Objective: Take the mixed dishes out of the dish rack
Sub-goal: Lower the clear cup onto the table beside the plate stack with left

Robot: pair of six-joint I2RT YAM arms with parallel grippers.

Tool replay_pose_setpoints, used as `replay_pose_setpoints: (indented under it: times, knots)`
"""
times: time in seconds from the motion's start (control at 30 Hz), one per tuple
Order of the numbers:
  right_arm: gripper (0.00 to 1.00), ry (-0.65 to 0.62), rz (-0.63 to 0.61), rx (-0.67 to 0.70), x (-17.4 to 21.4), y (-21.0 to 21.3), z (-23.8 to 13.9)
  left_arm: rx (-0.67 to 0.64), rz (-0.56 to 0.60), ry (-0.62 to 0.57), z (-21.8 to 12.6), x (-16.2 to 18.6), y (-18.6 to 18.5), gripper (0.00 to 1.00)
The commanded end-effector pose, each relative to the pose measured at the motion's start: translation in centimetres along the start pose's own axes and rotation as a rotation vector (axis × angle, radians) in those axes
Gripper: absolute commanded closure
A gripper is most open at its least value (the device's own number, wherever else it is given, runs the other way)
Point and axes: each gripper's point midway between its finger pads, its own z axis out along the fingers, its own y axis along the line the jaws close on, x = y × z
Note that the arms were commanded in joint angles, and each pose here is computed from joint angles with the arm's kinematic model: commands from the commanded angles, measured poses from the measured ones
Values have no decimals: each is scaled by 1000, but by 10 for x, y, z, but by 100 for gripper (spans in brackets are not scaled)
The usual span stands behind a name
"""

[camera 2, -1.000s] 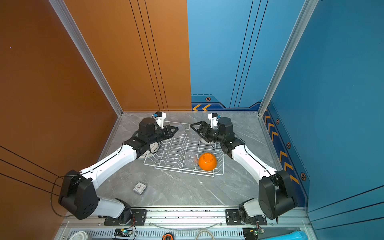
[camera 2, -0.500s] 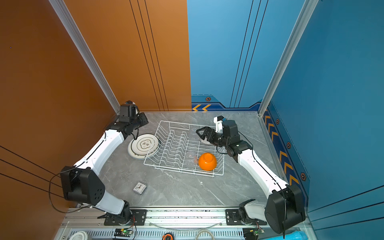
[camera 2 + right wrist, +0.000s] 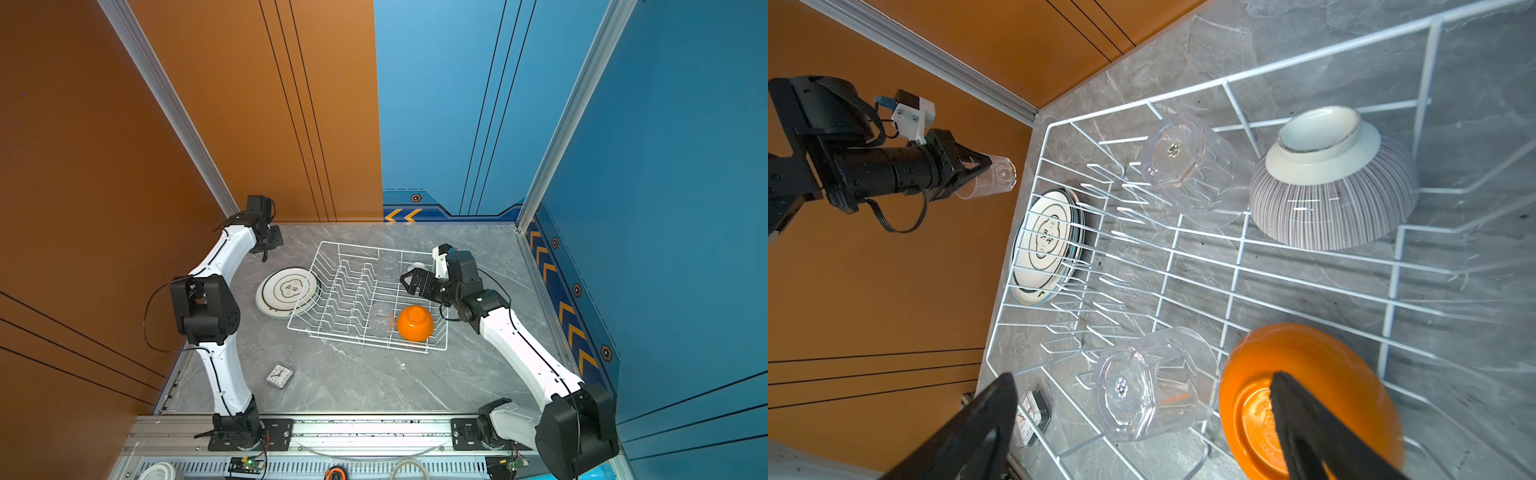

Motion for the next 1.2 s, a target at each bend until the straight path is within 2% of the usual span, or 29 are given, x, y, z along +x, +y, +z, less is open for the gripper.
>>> replay_pose_setpoints:
  times: [0.0, 0.1, 0.3, 0.73, 0.8, 0.83, 0.97, 1.07, 1.17]
  knots:
    - [4, 21, -36, 60, 10, -12, 0, -9, 29, 68, -3, 7, 10, 100]
    - [4, 37, -40, 69, 13, -14, 4, 31, 11, 117, 5, 15, 8, 100]
    - [4, 73, -70, 96, 19, -15, 12, 29, 6, 159, 17, 23, 12, 100]
    - [4, 186, -134, 67, 56, 8, 31, 57, -19, 256, 46, 39, 12, 100]
    - [4, 200, -145, 68, 62, 11, 34, 55, -17, 262, 48, 41, 12, 97]
    - [4, 205, -152, 70, 64, 12, 35, 57, -17, 262, 48, 41, 12, 92]
    - [3, 227, -166, 92, 74, 11, 42, 78, -16, 269, 47, 43, 8, 81]
    - [4, 253, -177, 97, 83, 13, 49, 86, -19, 274, 45, 45, 7, 58]
    - [3, 266, -185, 104, 88, 14, 53, 101, -28, 266, 35, 43, 5, 27]
